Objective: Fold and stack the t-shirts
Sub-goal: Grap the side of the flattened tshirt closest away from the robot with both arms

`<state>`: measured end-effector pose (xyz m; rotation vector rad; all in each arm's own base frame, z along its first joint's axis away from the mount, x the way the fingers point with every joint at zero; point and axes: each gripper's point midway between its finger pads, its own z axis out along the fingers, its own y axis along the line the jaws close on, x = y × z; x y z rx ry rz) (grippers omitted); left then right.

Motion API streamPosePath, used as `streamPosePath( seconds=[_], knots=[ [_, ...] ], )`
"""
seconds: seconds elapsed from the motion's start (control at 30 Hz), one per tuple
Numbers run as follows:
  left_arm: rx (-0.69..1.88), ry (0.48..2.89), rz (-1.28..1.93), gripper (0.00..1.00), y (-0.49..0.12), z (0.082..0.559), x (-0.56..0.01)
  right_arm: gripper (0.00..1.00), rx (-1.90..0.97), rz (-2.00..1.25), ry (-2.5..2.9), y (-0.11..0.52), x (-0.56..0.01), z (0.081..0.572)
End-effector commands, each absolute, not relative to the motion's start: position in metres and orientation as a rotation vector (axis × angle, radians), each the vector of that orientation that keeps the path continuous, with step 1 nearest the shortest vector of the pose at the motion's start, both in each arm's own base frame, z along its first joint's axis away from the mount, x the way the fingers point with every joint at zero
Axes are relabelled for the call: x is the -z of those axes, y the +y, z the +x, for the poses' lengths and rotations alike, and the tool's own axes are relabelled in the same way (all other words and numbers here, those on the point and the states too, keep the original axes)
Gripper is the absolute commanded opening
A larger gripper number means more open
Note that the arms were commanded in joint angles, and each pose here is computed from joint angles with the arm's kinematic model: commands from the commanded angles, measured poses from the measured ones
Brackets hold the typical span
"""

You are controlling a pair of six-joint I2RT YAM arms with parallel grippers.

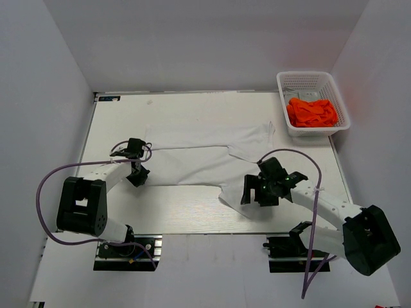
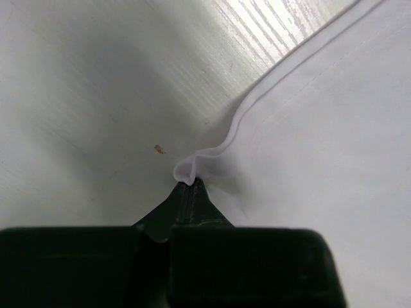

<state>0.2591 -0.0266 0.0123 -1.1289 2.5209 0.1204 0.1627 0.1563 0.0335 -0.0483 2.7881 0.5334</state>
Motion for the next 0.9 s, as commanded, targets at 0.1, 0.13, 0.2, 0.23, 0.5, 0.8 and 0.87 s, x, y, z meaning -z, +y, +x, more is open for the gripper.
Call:
streamPosePath(
  seconds=[0.1,0.13,0.2,0.23,0.5,0.8,0.87],
  knots=[
    [-0.131,2.588,-1.117,0.0,-0.03,0.246,0.007,0.9,-0.513,-0.027,2.96,0.159,-0.018,0.114],
    [-0.13,2.586,-1.117,0.0,-0.03,0.246,0.009,0.88,-0.517,-0.032,2.957,0.161,-0.018,0.114],
    [-0.13,2.586,-1.117,0.0,-0.03,0.246,0.009,0.87,-0.514,-0.008,2.974,0.164,-0.013,0.111],
    [-0.13,2.586,-1.117,0.0,-0.03,0.246,0.009,0.83,-0.511,-0.011,2.988,0.165,-0.01,0.107],
    [-0.115,2.574,-1.102,0.0,-0.03,0.245,0.004,0.17,-0.399,0.082,2.994,0.159,-0.007,0.114],
    [-0.086,2.525,-1.018,0.0,-0.029,0.258,-0.024,0.0,-0.483,0.027,2.834,0.183,-0.033,0.155],
    [-0.078,2.518,-1.002,0.0,-0.029,0.261,-0.032,0.0,-0.564,0.019,2.742,0.197,-0.051,0.173]
  ],
)
